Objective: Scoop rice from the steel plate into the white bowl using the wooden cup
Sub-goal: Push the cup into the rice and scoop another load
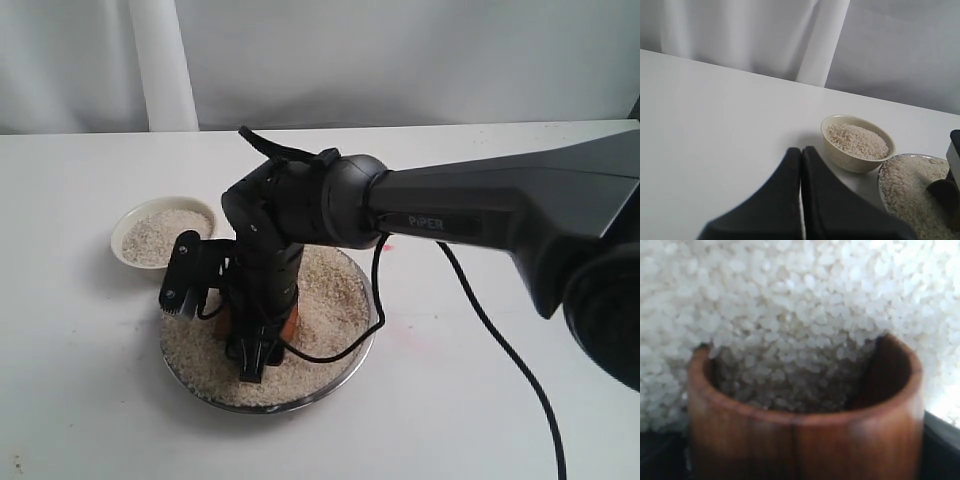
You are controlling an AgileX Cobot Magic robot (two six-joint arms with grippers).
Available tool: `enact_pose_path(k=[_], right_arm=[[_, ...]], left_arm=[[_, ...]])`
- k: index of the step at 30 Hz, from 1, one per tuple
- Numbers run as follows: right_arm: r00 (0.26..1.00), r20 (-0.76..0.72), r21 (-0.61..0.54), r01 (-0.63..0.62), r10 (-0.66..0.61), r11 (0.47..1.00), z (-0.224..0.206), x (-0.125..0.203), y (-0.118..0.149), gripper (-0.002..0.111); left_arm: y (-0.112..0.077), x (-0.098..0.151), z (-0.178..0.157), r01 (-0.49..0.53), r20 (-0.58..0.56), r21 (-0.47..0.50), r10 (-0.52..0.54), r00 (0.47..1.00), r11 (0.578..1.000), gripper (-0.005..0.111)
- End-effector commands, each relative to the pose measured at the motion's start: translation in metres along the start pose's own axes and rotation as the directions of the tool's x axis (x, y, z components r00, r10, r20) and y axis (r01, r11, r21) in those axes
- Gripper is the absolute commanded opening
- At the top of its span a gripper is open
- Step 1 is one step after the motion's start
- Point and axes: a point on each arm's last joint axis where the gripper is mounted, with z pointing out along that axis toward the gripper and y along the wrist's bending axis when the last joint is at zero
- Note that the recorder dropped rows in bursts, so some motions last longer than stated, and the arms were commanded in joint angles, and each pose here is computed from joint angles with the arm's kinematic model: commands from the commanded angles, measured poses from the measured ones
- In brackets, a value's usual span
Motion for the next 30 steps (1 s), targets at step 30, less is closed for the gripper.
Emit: enact_pose_path(k=[30], right_arm=[[0.848,0.474,0.234,-0.381,0.237,0.895,0.015,0.092,0.02,0.0]], left_arm=[[-0.001,-0.001,0.0,0.006,0.012,0.011,-0.006,1.0,1.0,0.0]])
